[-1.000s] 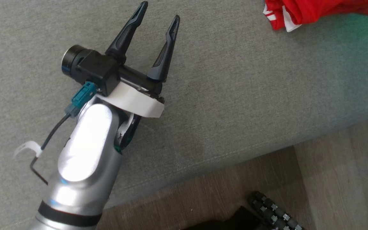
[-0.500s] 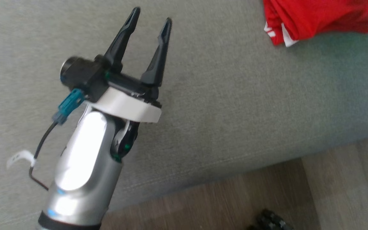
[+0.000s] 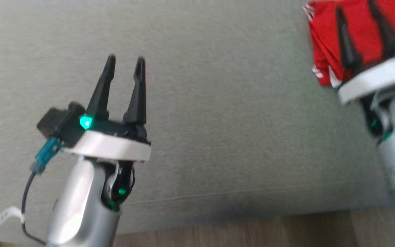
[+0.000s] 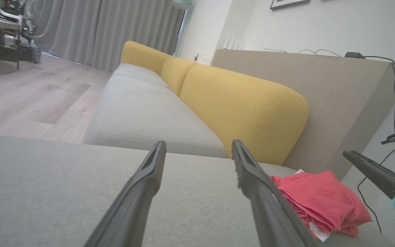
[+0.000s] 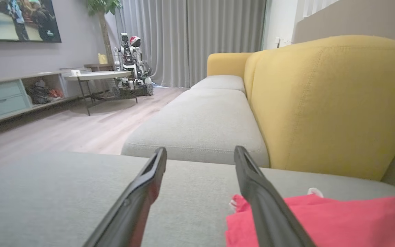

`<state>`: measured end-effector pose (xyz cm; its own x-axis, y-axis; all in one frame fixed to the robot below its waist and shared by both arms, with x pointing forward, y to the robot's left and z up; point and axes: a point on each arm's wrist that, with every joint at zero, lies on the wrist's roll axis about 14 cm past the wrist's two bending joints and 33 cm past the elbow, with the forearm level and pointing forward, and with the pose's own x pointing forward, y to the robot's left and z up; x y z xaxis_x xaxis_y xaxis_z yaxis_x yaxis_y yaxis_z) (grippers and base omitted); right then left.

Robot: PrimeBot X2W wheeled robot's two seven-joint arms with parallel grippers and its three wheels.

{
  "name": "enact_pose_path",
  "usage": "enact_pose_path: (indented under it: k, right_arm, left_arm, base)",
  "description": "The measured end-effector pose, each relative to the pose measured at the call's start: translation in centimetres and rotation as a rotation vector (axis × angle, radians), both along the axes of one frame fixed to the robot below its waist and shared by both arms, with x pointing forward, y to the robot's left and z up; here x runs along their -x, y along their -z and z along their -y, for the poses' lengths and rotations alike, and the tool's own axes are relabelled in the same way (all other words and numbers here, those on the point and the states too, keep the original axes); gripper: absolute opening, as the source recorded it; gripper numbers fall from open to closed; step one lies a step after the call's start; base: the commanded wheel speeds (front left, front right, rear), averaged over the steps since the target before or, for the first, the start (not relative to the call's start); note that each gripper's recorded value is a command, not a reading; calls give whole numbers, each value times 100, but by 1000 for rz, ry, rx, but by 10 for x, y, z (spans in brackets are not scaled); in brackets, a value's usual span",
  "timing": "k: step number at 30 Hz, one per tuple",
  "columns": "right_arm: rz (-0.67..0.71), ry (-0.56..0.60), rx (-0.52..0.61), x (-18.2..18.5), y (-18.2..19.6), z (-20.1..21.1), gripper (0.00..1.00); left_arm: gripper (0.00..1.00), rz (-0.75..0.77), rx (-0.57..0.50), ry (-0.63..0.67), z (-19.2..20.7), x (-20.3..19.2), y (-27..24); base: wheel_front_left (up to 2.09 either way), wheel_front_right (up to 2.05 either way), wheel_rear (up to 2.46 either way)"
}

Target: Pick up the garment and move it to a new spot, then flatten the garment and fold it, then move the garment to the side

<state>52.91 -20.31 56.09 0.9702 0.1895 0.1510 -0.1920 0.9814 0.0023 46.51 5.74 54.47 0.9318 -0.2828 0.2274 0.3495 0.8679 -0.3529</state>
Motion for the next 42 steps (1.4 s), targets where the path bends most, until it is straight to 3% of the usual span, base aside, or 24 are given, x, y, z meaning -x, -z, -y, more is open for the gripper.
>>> enact_pose_path:
  k: [5, 16, 42]
  right_arm:
    - [22, -50, -94, 31, 3, -38, 100]
    - [38, -82, -149, 79, 7, -80, 100]
    - [-11, -47, -153, 103, 27, -79, 100]
  left_arm:
    - [100, -26, -16, -92, -31, 28, 2]
    - [100, -54, -35, -230, -75, 72, 5]
    - [100, -45, -101, -280, -83, 83, 5]
  base:
    - [0, 0, 0]
    - [0, 0, 0]
    - [0, 0, 0]
